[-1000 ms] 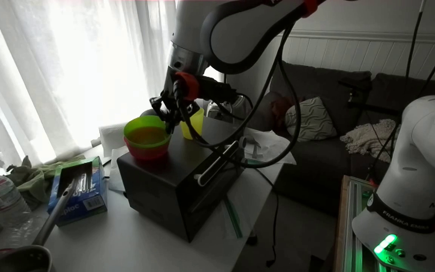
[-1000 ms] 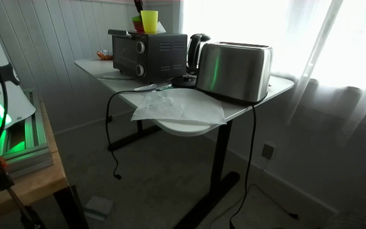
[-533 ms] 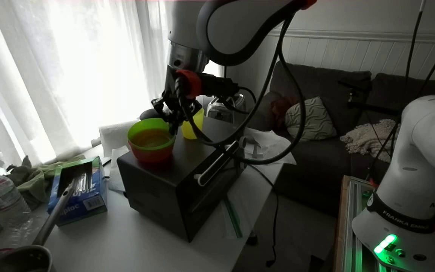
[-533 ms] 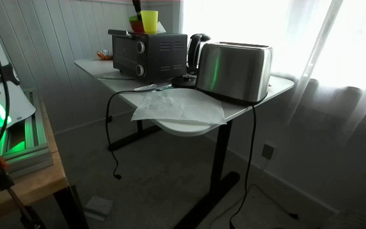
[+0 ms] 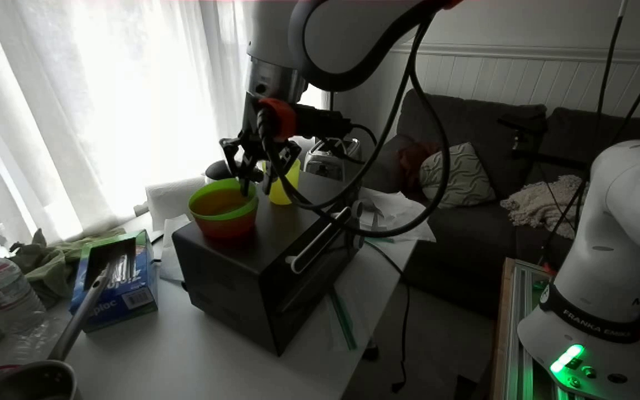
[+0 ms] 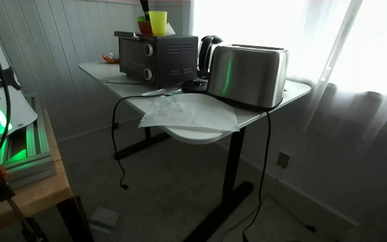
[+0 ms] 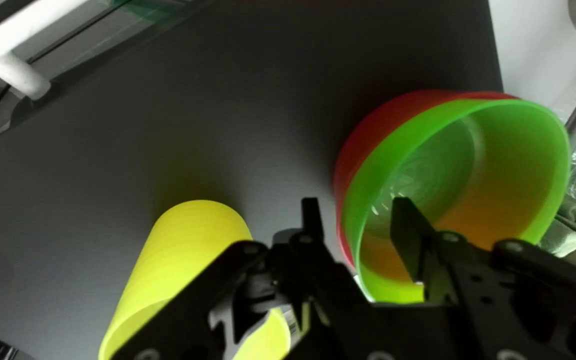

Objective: Stack the two bowls together then put the yellow cup in the green bowl and place the bowls on the table

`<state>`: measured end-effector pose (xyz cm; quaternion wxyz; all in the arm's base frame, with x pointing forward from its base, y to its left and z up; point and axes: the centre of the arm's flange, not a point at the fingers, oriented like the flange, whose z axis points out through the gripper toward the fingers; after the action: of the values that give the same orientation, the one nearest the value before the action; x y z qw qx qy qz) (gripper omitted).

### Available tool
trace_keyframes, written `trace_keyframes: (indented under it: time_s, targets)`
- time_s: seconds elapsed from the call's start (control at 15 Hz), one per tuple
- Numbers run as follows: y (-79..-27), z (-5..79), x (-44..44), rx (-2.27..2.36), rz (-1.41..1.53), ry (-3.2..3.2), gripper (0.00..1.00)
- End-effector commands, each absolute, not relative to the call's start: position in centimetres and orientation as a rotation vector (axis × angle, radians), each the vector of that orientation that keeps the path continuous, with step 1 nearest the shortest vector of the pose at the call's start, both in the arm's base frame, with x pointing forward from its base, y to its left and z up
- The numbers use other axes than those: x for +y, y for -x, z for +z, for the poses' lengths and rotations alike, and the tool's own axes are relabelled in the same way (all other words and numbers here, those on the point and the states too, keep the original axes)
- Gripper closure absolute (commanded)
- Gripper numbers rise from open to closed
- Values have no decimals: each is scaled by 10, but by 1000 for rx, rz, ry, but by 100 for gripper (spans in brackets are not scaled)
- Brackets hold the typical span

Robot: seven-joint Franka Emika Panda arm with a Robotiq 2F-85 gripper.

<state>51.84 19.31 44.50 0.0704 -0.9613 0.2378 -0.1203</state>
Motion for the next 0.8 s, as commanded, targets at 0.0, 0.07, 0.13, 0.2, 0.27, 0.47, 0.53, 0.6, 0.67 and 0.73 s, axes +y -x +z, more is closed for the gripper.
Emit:
trace_keyframes:
  time_s: [0.0, 0.07, 0.13, 0.2, 0.27, 0.47, 0.53, 0.6, 0.67, 0.73]
  targets:
    - [-511, 469, 187, 725, -380, 2848, 26]
    - [-510, 473, 185, 733, -389, 2839, 18]
    - [-510, 476, 184, 737, -392, 2833, 12]
    - [-509, 479, 182, 740, -397, 2826, 4]
    - [-509, 482, 179, 746, -413, 2821, 1]
    - [-505, 496, 165, 783, -457, 2795, 0]
    - [-504, 501, 159, 806, -463, 2790, 0]
    - [-504, 505, 152, 829, -469, 2800, 0]
    - [-503, 506, 145, 858, -483, 2822, 0]
    - [-503, 505, 138, 888, -476, 2841, 0]
